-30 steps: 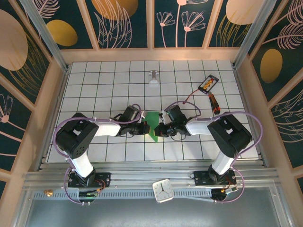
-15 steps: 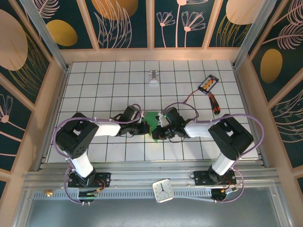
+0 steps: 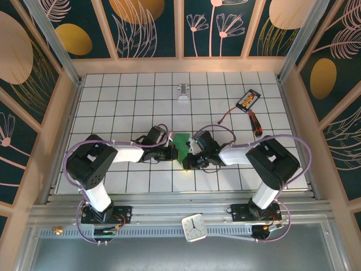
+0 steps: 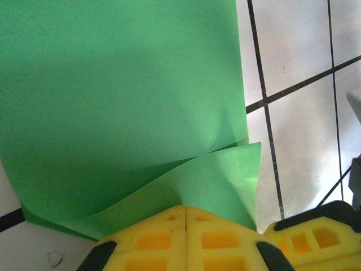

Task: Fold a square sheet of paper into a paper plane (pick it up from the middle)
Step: Third fold the triangle at the center of the table.

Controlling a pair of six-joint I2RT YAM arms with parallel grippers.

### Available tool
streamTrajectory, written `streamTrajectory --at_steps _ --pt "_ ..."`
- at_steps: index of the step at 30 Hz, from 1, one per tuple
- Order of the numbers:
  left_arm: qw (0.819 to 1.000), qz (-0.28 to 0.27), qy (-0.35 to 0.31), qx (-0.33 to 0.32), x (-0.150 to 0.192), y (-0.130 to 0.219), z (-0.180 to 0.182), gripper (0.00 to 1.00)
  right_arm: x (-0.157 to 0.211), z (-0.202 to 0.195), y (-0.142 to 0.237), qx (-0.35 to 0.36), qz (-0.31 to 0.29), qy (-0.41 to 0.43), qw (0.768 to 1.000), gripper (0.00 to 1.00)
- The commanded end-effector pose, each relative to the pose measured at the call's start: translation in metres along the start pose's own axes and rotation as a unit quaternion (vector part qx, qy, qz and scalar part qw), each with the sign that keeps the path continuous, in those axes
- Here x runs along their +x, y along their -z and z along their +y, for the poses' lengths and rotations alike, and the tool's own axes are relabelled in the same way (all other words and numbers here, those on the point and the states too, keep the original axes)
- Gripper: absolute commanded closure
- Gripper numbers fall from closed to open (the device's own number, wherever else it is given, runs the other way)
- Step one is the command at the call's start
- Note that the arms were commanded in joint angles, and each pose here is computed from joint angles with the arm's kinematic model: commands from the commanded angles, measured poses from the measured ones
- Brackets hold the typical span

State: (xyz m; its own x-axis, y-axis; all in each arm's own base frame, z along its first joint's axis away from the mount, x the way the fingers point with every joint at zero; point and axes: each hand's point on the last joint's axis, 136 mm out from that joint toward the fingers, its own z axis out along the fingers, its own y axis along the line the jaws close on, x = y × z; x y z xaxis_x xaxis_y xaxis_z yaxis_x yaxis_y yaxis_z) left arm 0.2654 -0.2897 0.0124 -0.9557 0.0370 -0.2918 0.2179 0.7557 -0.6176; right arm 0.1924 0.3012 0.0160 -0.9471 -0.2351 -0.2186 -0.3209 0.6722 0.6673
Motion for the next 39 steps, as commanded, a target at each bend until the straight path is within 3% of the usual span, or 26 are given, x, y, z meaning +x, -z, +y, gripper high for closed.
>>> streamTrajectory --at_steps 1,4,9,13,25,32,39 --pt "0.995 0.036 0.022 -0.086 0.025 -0.002 0.046 1.0 0.061 -0.037 0.008 0.062 0.072 -0.045 0.994 1.0" --pt "0.995 0.036 0.019 -0.087 0.024 -0.002 0.045 1.0 0.058 -0.028 0.012 0.044 0.062 -0.037 0.996 1.0" --pt "0.995 0.036 0.019 -0.087 0.024 -0.001 0.045 1.0 0.011 0.016 0.019 -0.037 0.011 -0.017 0.999 1.0" --pt "0.995 0.037 0.022 -0.085 0.026 -0.002 0.045 1.0 -0.006 0.027 0.015 -0.057 0.005 -0.01 0.998 1.0" --pt "0.996 0.035 0.02 -0.081 0.023 -0.002 0.042 1.0 -0.001 0.004 0.005 -0.037 0.015 -0.025 0.999 1.0" --pt "0.997 0.027 0.021 -0.066 0.014 0.001 0.031 1.0 0.022 -0.032 -0.004 0.011 0.037 -0.053 0.998 1.0" --pt "0.999 -0.018 0.027 0.012 -0.012 0.027 -0.019 0.78 0.036 -0.049 -0.002 0.042 0.046 -0.073 0.995 1.0"
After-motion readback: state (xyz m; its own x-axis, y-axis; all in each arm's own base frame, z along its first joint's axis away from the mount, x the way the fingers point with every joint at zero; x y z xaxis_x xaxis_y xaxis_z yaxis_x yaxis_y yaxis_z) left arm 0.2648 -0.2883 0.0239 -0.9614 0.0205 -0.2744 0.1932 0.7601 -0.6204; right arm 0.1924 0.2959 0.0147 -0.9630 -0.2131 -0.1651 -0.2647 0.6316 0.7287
